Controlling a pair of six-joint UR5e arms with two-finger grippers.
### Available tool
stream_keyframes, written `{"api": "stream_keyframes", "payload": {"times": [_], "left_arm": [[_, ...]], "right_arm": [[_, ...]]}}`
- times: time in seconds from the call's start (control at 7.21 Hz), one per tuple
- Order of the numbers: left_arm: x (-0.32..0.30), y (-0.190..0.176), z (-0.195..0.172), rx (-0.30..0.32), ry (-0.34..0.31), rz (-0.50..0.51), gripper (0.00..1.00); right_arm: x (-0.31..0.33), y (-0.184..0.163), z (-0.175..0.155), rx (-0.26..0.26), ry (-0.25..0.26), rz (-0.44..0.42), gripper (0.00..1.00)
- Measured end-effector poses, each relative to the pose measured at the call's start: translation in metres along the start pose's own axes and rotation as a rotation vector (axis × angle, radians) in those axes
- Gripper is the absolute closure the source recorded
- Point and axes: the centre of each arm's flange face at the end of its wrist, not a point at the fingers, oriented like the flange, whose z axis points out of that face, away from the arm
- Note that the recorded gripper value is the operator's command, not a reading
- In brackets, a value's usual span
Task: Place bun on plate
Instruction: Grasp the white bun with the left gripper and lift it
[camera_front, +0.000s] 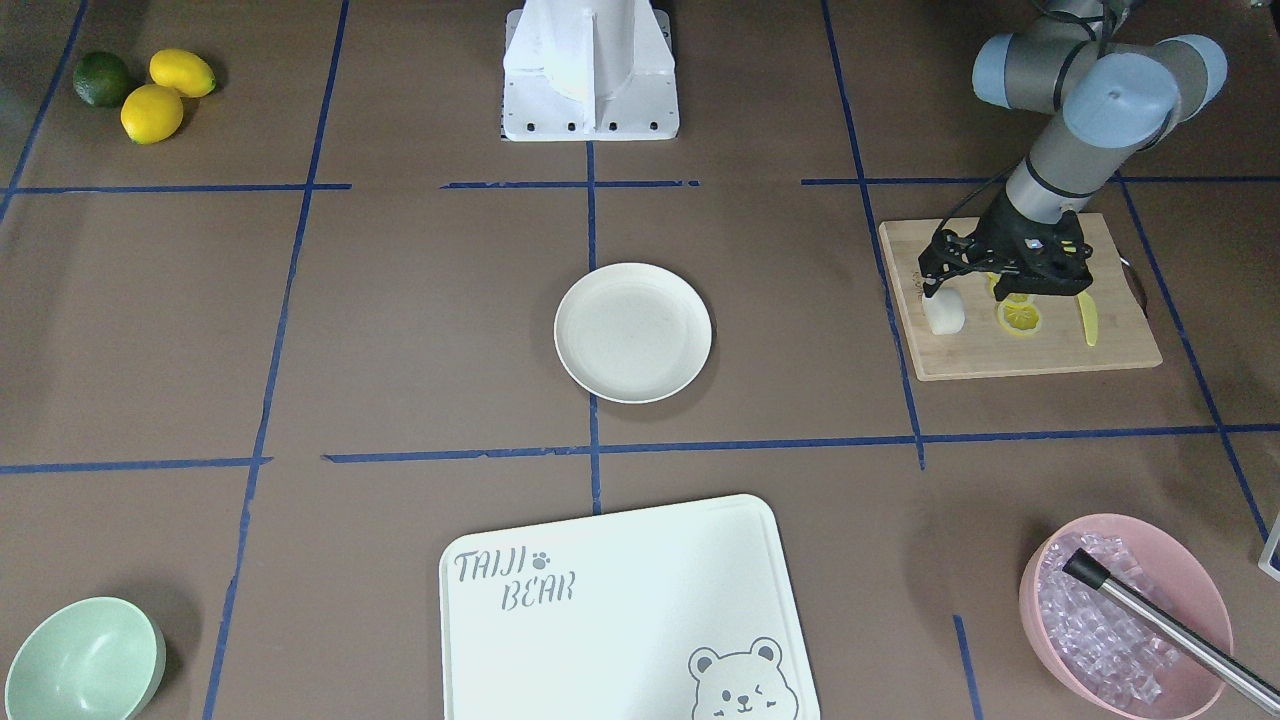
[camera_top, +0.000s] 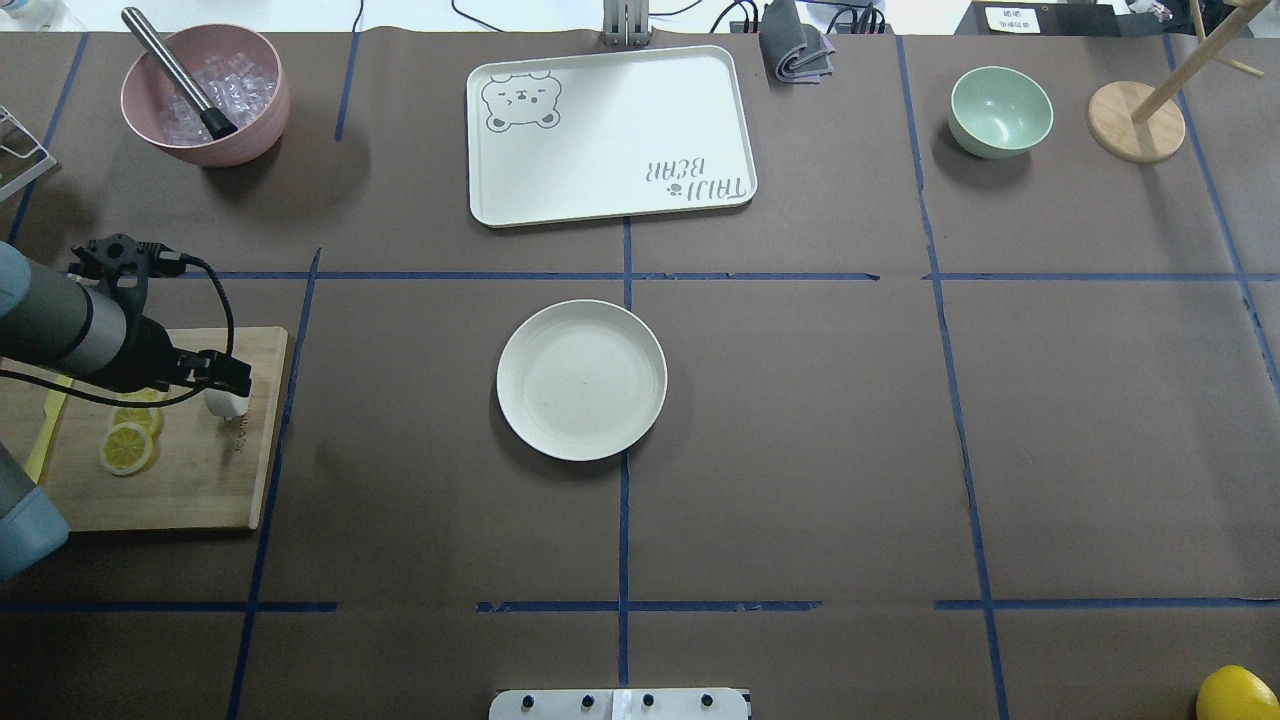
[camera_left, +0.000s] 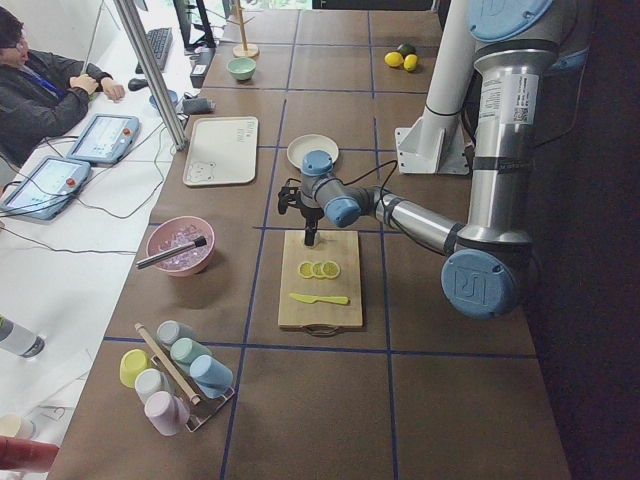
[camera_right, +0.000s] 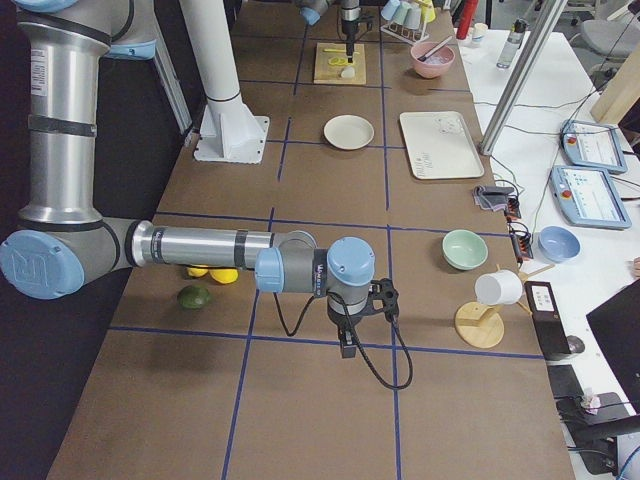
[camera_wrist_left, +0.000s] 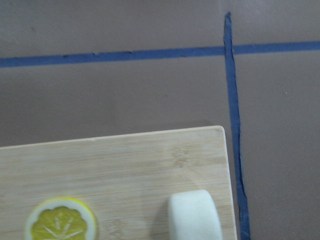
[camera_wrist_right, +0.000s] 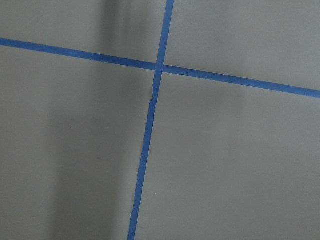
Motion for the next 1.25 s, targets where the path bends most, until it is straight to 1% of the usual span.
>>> {"api": "stream_keyframes", "payload": {"times": [0.14, 0.28, 0.42, 0.55, 0.69, 0.97, 1.11, 1.25], "left_arm": [[0.003, 0.003, 0.009, -0.011, -0.008, -0.004, 0.17], [0.004, 0.001, 0.017, -0.018, -0.015, -0.007, 0.62], [0.006, -0.001, 0.022, -0.021, -0.019, -0.006, 0.72], [0.007, -0.003, 0.024, -0.023, -0.020, -0.005, 0.79], [0.009, -0.003, 0.023, -0.022, -0.018, -0.003, 0.82], [0.025, -0.009, 0.013, -0.007, 0.006, 0.003, 0.82], [0.042, -0.016, 0.006, 0.001, 0.020, 0.005, 0.82], [0.068, -0.028, -0.003, 0.005, 0.025, -0.016, 0.82]], "right_arm": [[0.000, 0.000, 0.000, -0.001, 0.001, 0.000, 0.00], [0.000, 0.000, 0.000, -0.001, 0.001, 0.000, 0.00], [0.000, 0.000, 0.000, -0.001, 0.001, 0.000, 0.00], [0.000, 0.000, 0.000, -0.001, 0.001, 0.000, 0.00], [0.000, 0.000, 0.000, 0.000, 0.001, 0.000, 0.00], [-0.001, -0.001, -0.001, 0.003, 0.001, 0.000, 0.00], [-0.001, 0.000, -0.001, 0.003, 0.001, 0.000, 0.00], [-0.001, 0.000, -0.002, 0.003, 0.000, 0.000, 0.00]]}}
